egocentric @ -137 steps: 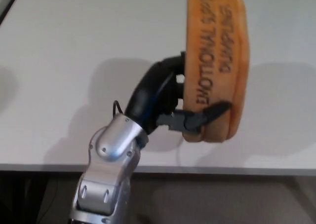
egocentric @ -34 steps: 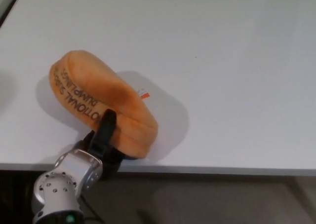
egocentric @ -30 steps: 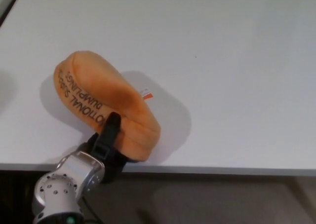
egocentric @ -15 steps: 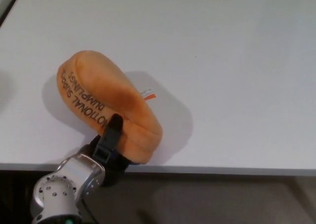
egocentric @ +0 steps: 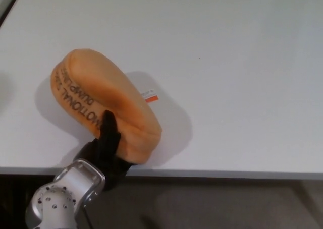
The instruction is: A soft plate is kept in the center of the table close to the robot and the robot uses its left hand to pick up the plate, turns it upside down and places it back on the table
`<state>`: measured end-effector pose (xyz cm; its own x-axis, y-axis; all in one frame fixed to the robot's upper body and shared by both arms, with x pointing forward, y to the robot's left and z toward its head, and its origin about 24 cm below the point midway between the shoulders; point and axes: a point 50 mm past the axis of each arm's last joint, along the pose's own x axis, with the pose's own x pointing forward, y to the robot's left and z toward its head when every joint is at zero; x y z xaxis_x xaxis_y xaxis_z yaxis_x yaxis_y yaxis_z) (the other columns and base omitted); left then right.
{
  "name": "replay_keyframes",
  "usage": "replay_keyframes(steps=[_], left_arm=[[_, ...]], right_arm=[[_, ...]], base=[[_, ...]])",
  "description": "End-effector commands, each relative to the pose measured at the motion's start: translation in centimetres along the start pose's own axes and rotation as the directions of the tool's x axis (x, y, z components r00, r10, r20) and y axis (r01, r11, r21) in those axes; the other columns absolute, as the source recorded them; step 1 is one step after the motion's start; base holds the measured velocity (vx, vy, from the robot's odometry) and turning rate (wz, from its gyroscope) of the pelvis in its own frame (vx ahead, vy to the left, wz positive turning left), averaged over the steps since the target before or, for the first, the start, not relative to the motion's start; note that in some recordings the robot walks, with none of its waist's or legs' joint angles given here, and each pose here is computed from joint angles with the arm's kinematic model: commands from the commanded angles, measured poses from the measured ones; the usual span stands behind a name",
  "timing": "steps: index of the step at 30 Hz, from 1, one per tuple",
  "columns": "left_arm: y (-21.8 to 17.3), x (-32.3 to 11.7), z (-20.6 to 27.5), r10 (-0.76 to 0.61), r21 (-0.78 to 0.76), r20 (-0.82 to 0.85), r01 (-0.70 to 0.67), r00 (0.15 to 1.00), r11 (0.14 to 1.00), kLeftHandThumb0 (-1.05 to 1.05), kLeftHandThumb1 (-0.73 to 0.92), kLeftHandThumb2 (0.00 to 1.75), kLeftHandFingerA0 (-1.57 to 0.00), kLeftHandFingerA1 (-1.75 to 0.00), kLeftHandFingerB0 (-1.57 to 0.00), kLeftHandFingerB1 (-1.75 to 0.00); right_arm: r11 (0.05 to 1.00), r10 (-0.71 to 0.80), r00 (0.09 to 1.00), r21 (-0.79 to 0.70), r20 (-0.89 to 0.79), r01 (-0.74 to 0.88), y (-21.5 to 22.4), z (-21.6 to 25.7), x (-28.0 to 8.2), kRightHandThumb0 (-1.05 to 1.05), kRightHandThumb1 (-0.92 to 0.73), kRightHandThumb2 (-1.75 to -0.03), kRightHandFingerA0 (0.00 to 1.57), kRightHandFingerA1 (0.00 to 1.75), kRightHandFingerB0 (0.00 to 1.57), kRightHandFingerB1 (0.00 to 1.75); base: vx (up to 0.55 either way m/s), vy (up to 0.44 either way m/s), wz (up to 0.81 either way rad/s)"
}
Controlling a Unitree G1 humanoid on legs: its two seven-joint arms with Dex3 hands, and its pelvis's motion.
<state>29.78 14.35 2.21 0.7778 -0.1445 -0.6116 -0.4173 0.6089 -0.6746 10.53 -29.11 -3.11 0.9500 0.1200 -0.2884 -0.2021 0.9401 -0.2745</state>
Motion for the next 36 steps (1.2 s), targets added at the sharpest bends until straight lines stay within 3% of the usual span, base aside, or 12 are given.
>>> replay_keyframes(steps=[1,2,9,10,13,14,17,18,29,30,32,36], left_arm=[[0.7,-0.2,0.6,-0.008,0.061,0.038,0.006,0.999,0.998,-0.86,0.68,1.05,-0.21,-0.55,-0.05,-0.40],[0.6,-0.2,0.7,-0.016,0.064,0.038,0.013,0.999,0.998,-0.87,0.86,0.67,-0.23,-0.45,-0.11,-0.29],[0.4,-0.2,1.0,-0.026,0.073,0.037,0.024,0.999,0.997,-0.87,0.86,0.67,-0.21,-0.44,-0.08,-0.28],[0.4,-0.2,1.0,-0.029,0.075,0.036,0.026,0.999,0.997,-0.84,0.67,1.04,-0.13,-0.52,-0.03,-0.33],[0.4,-0.2,1.0,-0.036,0.084,0.034,0.033,0.999,0.996,-0.83,0.67,1.05,-0.13,-0.53,-0.02,-0.33],[0.4,-0.3,1.0,-0.043,0.085,0.032,0.040,0.999,0.996,-0.86,0.87,0.67,-0.19,-0.47,-0.04,-0.26],[0.4,-0.3,1.1,-0.043,0.085,0.033,0.040,0.999,0.996,-0.86,0.86,0.66,-0.20,-0.46,-0.04,-0.26],[0.3,-0.3,1.1,-0.041,0.091,0.037,0.038,0.998,0.995,-0.90,0.71,1.07,-0.15,-0.52,-0.03,-0.24],[0.5,-1.1,3.3,-0.001,0.309,0.130,-0.040,0.992,0.950,-0.94,0.75,1.15,0.00,-0.25,0.00,-0.10],[0.6,-1.2,3.7,-0.001,0.321,0.141,-0.045,0.990,0.946,-1.05,0.81,1.17,0.00,-0.15,0.00,-0.01],[0.9,-1.7,4.8,0.013,0.378,0.179,-0.081,0.984,0.922,-1.05,0.81,1.18,0.00,-0.13,0.00,0.00],[1.6,-2.8,6.9,0.039,0.568,0.221,-0.161,0.974,0.807,-1.05,0.84,1.22,0.00,-0.13,0.00,-0.01]], right_arm=[[1.000,-0.010,1.000,-0.005,-0.001,0.010,-0.6,0.1,-0.1,-0.61,-0.81,-0.65,0.68,0.50,0.42,0.33],[1.000,-0.011,1.000,-0.008,-0.001,0.011,-0.6,0.1,-0.1,-0.62,-0.81,-0.65,0.69,0.51,0.44,0.34],[1.000,-0.016,1.000,0.012,-0.008,0.016,-0.6,0.0,0.0,-0.63,-0.81,-0.65,0.69,0.51,0.44,0.34],[1.000,-0.018,1.000,0.017,-0.008,0.018,-0.5,0.0,-0.1,-0.63,-0.79,-0.64,0.71,0.50,0.45,0.34],[0.999,-0.024,1.000,0.023,-0.014,0.024,-0.5,0.1,-0.1,-0.63,-0.80,-0.65,0.70,0.50,0.45,0.34],[0.999,-0.022,1.000,0.026,-0.007,0.022,-0.5,0.1,-0.1,-0.63,-0.79,-0.65,0.70,0.51,0.45,0.34],[1.000,-0.021,1.000,0.021,-0.005,0.021,-0.5,0.1,-0.1,-0.62,-0.80,-0.65,0.70,0.51,0.45,0.34],[1.000,-0.018,1.000,0.016,-0.001,0.018,-0.5,0.1,-0.1,-0.60,-0.81,-0.65,0.71,0.51,0.45,0.34],[1.000,-0.004,1.000,-0.008,0.008,0.004,-0.6,0.2,-0.1,-0.62,-0.84,-0.65,0.69,0.51,0.43,0.33],[1.000,-0.004,1.000,-0.006,0.015,0.004,-0.6,0.3,0.0,-0.61,-0.68,-1.03,0.62,0.64,0.35,0.51],[1.000,-0.002,1.000,0.024,0.010,0.002,-0.6,0.2,0.1,-0.61,-0.83,-0.65,0.69,0.52,0.44,0.33],[1.000,-0.002,1.000,0.019,0.007,0.002,-0.7,0.2,-0.1,-0.63,-0.82,-0.65,0.69,0.50,0.43,0.33]], base=[[0.00,0.000,0.00],[0.00,0.000,0.00],[0.00,0.000,0.00],[0.00,0.000,0.00],[0.00,0.000,0.00],[0.00,0.000,0.00],[0.00,0.000,0.00],[0.00,0.000,0.00],[0.00,0.000,0.00],[0.00,0.000,0.00],[0.00,0.000,0.00],[0.00,0.000,0.00]])
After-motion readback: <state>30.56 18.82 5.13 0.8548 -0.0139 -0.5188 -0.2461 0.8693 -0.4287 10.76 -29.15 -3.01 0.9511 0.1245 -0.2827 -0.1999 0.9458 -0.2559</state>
